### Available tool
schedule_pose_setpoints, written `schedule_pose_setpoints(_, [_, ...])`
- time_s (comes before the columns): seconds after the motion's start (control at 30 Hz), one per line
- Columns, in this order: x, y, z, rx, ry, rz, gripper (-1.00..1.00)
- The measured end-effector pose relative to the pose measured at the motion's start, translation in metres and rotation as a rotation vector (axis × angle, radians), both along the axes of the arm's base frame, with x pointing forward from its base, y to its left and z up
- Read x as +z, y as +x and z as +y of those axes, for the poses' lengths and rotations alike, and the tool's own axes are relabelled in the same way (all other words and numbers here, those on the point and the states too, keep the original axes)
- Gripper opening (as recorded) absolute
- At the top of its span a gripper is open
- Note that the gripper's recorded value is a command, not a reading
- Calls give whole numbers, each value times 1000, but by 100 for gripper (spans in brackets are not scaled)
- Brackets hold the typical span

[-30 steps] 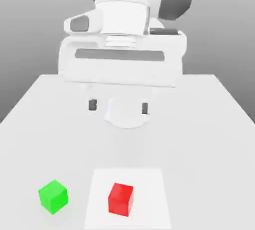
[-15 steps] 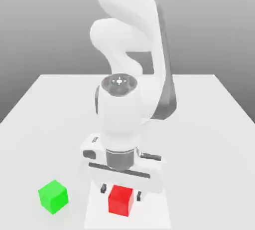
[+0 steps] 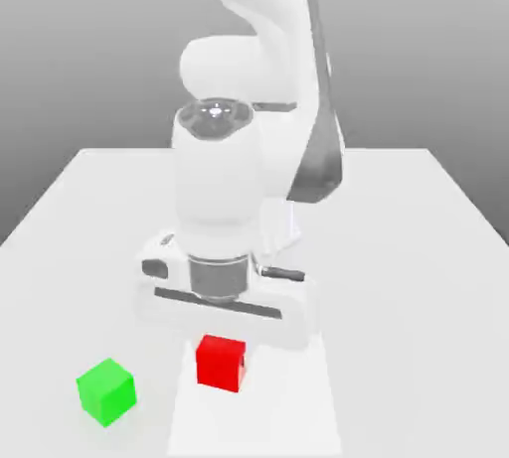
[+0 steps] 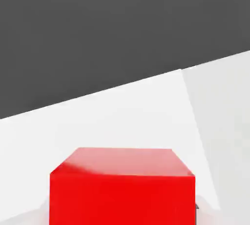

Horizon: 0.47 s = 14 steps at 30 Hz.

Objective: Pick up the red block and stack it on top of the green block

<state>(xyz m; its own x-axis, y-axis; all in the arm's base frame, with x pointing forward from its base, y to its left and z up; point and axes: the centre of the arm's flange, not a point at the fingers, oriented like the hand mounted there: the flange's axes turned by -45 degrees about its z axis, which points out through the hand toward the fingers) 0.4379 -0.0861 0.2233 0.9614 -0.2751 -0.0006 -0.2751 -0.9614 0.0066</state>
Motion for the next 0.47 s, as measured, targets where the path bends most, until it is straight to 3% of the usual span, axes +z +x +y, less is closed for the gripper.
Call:
schedule_pose_setpoints(0.17, [19, -19, -92, -17, 5, -1, -100])
schedule_pose_setpoints(0.33, [-26, -20, -102, 6, 7, -2, -100])
schedule_pose_setpoints(0.37, [-36, -21, -102, 6, 7, -2, 100])
schedule_pose_setpoints(0.47, [-36, -21, -102, 6, 7, -2, 100])
